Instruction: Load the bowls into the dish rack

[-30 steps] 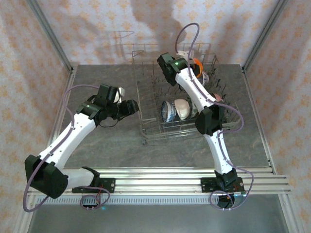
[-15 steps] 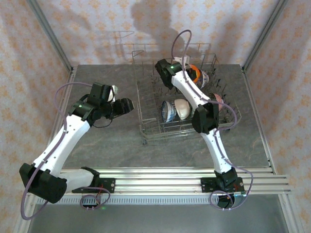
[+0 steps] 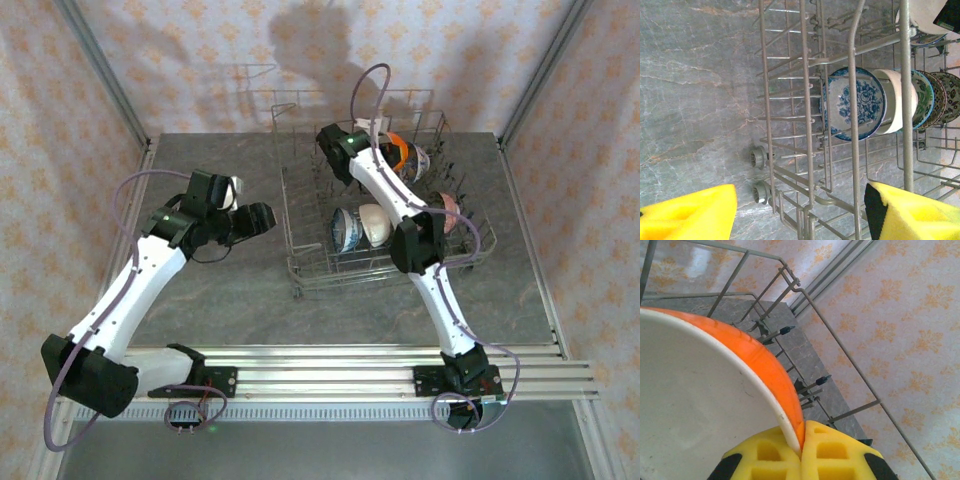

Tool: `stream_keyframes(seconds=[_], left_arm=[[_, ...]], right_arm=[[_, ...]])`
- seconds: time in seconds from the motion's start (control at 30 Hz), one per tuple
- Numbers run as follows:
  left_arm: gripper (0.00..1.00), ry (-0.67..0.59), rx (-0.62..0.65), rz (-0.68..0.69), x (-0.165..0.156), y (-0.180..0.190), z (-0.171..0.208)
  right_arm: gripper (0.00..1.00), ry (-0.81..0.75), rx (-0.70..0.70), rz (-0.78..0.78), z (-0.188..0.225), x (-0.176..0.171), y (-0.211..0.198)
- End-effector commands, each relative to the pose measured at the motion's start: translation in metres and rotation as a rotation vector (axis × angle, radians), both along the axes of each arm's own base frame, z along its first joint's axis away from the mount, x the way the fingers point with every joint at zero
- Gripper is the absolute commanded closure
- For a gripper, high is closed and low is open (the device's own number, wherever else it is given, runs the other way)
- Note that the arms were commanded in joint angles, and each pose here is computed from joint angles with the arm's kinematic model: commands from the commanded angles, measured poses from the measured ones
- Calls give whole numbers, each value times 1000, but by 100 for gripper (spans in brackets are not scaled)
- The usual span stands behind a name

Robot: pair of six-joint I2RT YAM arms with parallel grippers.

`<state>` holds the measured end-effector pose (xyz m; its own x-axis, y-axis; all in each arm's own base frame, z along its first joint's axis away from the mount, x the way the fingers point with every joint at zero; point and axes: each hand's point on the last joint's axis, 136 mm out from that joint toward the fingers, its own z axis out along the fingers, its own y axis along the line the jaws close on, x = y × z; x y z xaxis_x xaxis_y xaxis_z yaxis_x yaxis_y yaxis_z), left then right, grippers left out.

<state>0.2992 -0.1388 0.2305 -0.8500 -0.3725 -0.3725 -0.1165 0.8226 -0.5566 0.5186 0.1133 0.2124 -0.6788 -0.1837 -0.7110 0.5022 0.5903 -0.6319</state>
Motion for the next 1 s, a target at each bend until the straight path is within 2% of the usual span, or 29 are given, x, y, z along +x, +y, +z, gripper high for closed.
stream_keyframes(seconds=[0.0, 0.2, 0.47, 0.6, 0.8, 0.97], left_arm=[[30, -8, -22, -17, 6, -8, 2], [30, -6, -21, -25, 5, -12, -1], [30, -10, -17, -28, 3, -11, -1], [29, -10, -7, -27, 1, -9, 0], [29, -9, -1, -18, -1, -6, -1], [29, -6, -1, -15, 0, -6, -2]], right_arm=[[100, -38, -55, -3, 8, 4, 3], [99, -15, -65, 17, -1, 8, 11], [93, 11, -34, 80, -12, 16, 32], [89, 21, -55, 108, -16, 20, 44], [74, 49, -69, 113, -25, 19, 45], [73, 69, -60, 114, -33, 19, 44]])
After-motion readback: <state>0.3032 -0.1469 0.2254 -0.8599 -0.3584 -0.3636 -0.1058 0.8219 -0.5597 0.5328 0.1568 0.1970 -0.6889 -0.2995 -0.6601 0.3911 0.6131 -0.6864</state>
